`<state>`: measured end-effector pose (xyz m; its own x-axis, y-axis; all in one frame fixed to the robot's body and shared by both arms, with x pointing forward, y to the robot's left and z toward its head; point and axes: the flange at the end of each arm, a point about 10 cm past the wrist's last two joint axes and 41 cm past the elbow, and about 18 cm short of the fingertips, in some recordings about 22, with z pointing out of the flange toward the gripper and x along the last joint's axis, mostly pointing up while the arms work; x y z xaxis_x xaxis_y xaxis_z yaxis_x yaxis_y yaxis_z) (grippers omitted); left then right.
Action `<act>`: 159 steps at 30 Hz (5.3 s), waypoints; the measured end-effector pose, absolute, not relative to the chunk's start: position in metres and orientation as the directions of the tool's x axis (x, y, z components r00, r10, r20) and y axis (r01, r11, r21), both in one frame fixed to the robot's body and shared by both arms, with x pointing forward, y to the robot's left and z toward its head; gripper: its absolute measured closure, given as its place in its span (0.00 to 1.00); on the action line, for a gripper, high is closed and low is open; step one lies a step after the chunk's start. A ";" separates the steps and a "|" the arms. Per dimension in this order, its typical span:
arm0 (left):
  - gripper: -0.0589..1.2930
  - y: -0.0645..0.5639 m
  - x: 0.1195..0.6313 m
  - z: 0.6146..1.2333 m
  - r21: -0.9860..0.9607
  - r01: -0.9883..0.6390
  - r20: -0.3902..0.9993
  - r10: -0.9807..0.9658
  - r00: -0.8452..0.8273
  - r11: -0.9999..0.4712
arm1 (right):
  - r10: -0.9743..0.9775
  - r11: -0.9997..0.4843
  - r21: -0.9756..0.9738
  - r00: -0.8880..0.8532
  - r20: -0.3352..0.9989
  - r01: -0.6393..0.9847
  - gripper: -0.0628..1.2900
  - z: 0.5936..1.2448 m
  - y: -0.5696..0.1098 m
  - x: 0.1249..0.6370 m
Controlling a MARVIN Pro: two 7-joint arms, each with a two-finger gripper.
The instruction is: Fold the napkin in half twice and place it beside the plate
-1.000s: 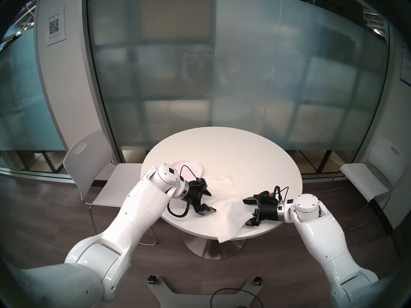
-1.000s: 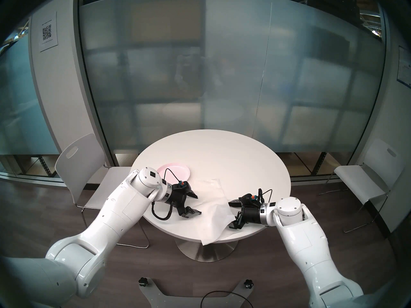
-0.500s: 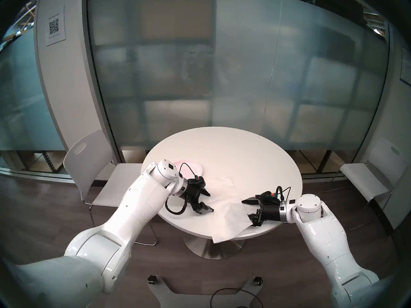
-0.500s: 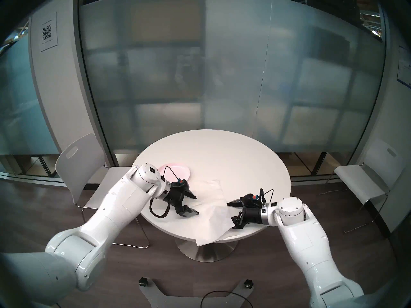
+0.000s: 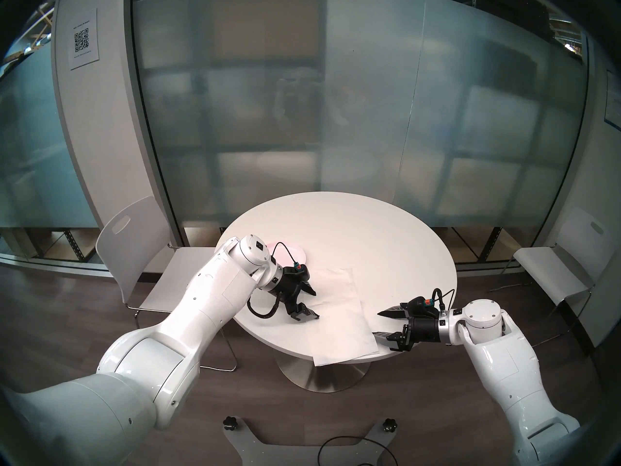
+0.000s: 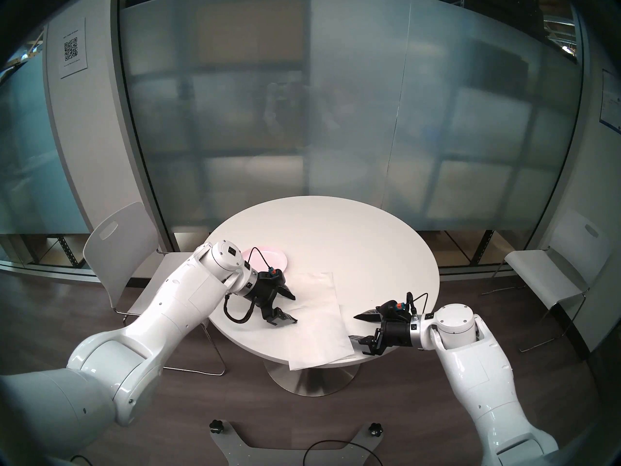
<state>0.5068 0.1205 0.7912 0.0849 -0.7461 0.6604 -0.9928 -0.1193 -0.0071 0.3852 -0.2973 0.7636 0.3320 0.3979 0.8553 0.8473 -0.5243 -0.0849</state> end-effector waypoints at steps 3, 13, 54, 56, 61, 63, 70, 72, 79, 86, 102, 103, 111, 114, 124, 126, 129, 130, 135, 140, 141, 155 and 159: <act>0.06 0.122 0.508 0.793 -0.007 -0.994 0.656 -0.751 0.074 -0.105 | 0.402 -0.526 -0.087 0.338 0.851 0.846 0.05 0.765 -0.302 0.382; 0.06 0.125 0.506 0.814 -0.018 -0.998 0.694 -0.719 0.036 -0.068 | 0.404 -0.523 -0.090 0.340 0.849 0.847 0.05 0.767 -0.308 0.379; 0.06 0.251 0.423 0.866 -0.011 -0.977 0.847 -0.520 0.105 -0.214 | 0.484 -0.421 0.003 0.222 0.846 0.907 0.05 0.808 -0.337 0.400; 0.06 0.269 0.419 0.863 0.001 -0.966 0.846 -0.514 0.138 -0.258 | 0.486 -0.412 0.014 0.207 0.849 0.911 0.05 0.812 -0.333 0.405; 0.06 0.317 0.401 0.846 0.051 -0.914 0.859 -0.449 0.245 -0.402 | 0.481 -0.380 0.013 0.186 0.857 0.925 0.05 0.814 -0.315 0.419; 0.06 0.324 0.395 0.842 0.060 -0.901 0.865 -0.428 0.262 -0.429 | 0.479 -0.376 0.007 0.188 0.858 0.927 0.05 0.812 -0.313 0.421; 0.06 0.335 0.377 0.826 0.062 -0.863 0.890 -0.363 0.275 -0.502 | 0.485 -0.343 -0.002 0.179 0.856 0.939 0.05 0.810 -0.309 0.428; 0.06 0.337 0.371 0.822 0.059 -0.851 0.896 -0.348 0.275 -0.522 | 0.490 -0.330 -0.002 0.173 0.854 0.944 0.05 0.808 -0.306 0.432; 0.06 0.342 0.355 0.810 0.055 -0.819 0.907 -0.314 0.280 -0.571 | 0.516 -0.295 0.015 0.145 0.844 0.956 0.05 0.803 -0.295 0.444; 0.06 0.347 0.344 0.802 0.053 -0.794 0.911 -0.296 0.287 -0.606 | 0.534 -0.266 0.041 0.111 0.838 0.963 0.05 0.794 -0.284 0.454; 0.06 0.350 0.338 0.793 0.050 -0.771 0.913 -0.284 0.293 -0.635 | 0.524 -0.245 0.084 0.059 0.850 0.966 0.05 0.784 -0.267 0.468; 0.06 0.350 0.338 0.793 0.049 -0.770 0.913 -0.284 0.293 -0.636 | 0.523 -0.244 0.084 0.058 0.851 0.966 0.05 0.784 -0.266 0.469; 0.06 0.353 0.340 0.793 0.045 -0.766 0.912 -0.287 0.294 -0.641 | 0.518 -0.234 0.085 0.050 0.854 0.969 0.12 0.783 -0.261 0.475; 0.06 0.354 0.340 0.793 0.045 -0.767 0.911 -0.289 0.294 -0.640 | 0.520 -0.227 0.083 0.049 0.853 0.970 0.19 0.781 -0.260 0.476; 0.06 0.357 0.341 0.794 0.045 -0.773 0.910 -0.292 0.293 -0.633 | 0.526 -0.204 0.079 0.042 0.849 0.976 0.43 0.778 -0.253 0.479; 0.06 0.358 0.341 0.794 0.045 -0.773 0.910 -0.293 0.292 -0.633 | 0.529 -0.200 0.082 0.037 0.848 0.976 0.43 0.779 -0.251 0.480; 0.06 0.359 0.341 0.794 0.044 -0.773 0.910 -0.294 0.292 -0.633 | 0.531 -0.200 0.088 0.033 0.847 0.976 0.43 0.780 -0.250 0.482; 0.06 0.360 0.341 0.794 0.043 -0.773 0.910 -0.294 0.292 -0.633 | 0.532 -0.201 0.090 0.032 0.846 0.976 0.43 0.780 -0.249 0.482; 0.06 0.362 0.341 0.794 0.040 -0.772 0.910 -0.296 0.290 -0.635 | 0.538 -0.205 0.098 0.028 0.842 0.974 0.42 0.781 -0.248 0.484; 0.06 0.364 0.341 0.795 0.036 -0.770 0.911 -0.297 0.288 -0.636 | 0.546 -0.209 0.102 0.030 0.837 0.973 0.42 0.779 -0.248 0.485; 0.06 0.365 0.341 0.795 0.036 -0.770 0.910 -0.297 0.288 -0.637 | 0.548 -0.210 0.102 0.031 0.836 0.973 0.42 0.778 -0.248 0.485; 0.06 0.369 0.341 0.794 0.033 -0.768 0.910 -0.297 0.287 -0.640 | 0.561 -0.217 0.096 0.044 0.826 0.971 0.42 0.771 -0.247 0.484; 0.06 0.370 0.341 0.795 0.031 -0.767 0.911 -0.298 0.286 -0.641 | 0.561 -0.218 0.094 0.046 0.827 0.971 0.42 0.771 -0.247 0.484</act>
<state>0.3409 0.3701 0.7946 0.2863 -0.2981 0.9106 -0.7665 -0.6415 0.0310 0.4841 -0.2473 0.7709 0.0460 0.5607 0.8268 0.9713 -0.2184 0.0941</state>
